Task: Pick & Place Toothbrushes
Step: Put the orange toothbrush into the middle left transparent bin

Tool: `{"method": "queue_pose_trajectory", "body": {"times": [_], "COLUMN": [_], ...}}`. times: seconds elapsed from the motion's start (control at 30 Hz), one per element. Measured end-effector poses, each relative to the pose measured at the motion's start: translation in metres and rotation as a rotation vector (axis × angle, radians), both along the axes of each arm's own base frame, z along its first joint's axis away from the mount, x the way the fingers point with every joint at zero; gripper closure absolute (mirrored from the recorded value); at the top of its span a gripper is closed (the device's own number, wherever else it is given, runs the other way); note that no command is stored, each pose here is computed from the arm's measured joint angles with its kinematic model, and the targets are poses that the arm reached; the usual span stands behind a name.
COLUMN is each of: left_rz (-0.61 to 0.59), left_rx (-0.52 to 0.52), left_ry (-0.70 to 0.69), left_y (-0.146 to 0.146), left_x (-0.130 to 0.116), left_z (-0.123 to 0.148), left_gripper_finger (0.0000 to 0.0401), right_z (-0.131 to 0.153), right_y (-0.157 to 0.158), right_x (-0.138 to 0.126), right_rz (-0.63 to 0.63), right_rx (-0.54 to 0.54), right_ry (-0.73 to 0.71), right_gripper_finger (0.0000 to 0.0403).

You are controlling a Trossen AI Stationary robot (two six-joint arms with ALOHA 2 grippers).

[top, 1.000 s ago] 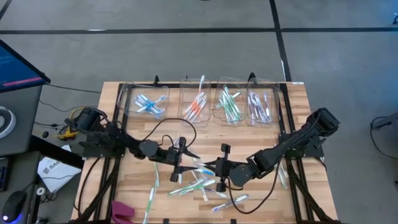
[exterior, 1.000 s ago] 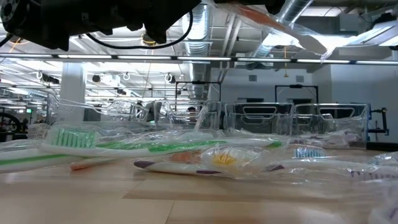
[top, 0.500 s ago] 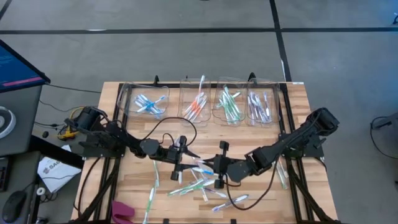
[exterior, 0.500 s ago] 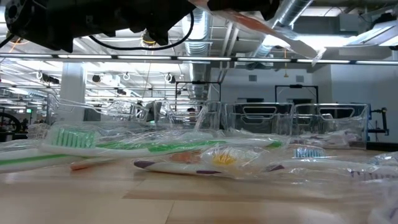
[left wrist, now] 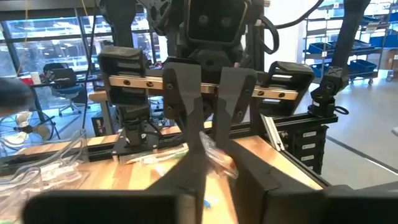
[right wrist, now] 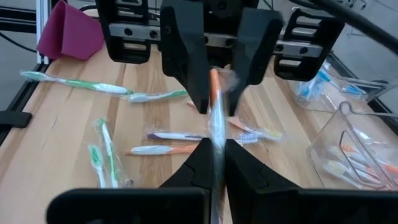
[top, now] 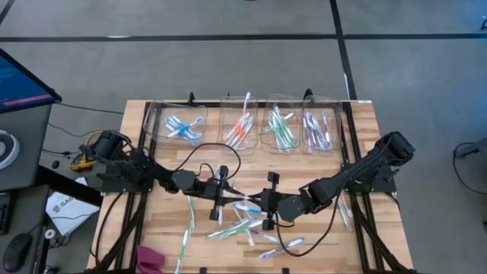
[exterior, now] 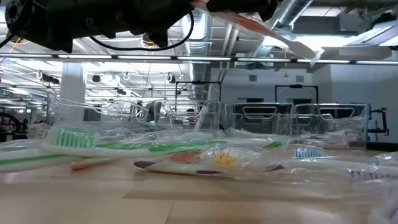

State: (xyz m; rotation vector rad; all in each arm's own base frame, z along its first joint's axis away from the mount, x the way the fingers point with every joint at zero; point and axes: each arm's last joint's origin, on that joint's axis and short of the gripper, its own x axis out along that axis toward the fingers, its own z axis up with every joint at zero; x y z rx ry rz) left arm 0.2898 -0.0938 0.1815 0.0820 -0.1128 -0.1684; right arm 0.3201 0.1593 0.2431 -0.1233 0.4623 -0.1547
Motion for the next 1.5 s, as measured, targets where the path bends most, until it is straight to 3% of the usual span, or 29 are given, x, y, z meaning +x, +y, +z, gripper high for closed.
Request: {"method": "queue_pose_trajectory", "body": {"times": [0.1,0.23,0.6,0.7,0.8,0.97,1.1,1.27,1.5], "left_rz": [0.010,0.008,0.004,0.026,0.026,0.087,0.201,0.413,0.629], "left_rx": [0.007,0.011,0.018,0.019,0.041,0.061,0.111,0.173,0.193], "left_ry": [0.000,0.001,0.006,0.007,0.003,-0.016,-0.010,0.030,0.107], "left_y": [0.000,0.000,-0.001,-0.002,-0.004,-0.005,0.003,0.035,0.087], "left_x": [0.000,0.000,0.000,-0.001,-0.002,-0.006,-0.015,-0.032,-0.053], "left_z": [0.000,0.000,-0.001,-0.001,-0.001,0.011,0.031,0.062,0.083], "left_gripper_finger": [0.0383,0.0381,0.0387,0.0387,0.0387,0.0387,0.0387,0.0387,0.0387], "right_z": [0.000,0.000,-0.002,-0.001,0.004,0.023,0.036,0.040,0.035], "right_y": [0.000,0.000,0.003,0.010,0.017,0.021,0.025,0.030,0.031], "right_x": [0.000,0.000,-0.003,-0.008,-0.018,-0.048,-0.074,-0.095,-0.094], "right_rz": [-0.003,-0.009,-0.001,0.044,0.060,-0.138,-0.245,-0.262,-0.278], "right_rx": [0.004,0.010,0.007,-0.036,-0.083,-0.143,-0.154,-0.135,-0.159], "right_ry": [-0.001,-0.001,0.018,0.035,0.046,-0.029,-0.096,-0.125,-0.115], "right_gripper_finger": [0.0392,0.0377,0.0188,0.0160,0.0152,0.0150,0.0150,0.0150,0.0149]}}
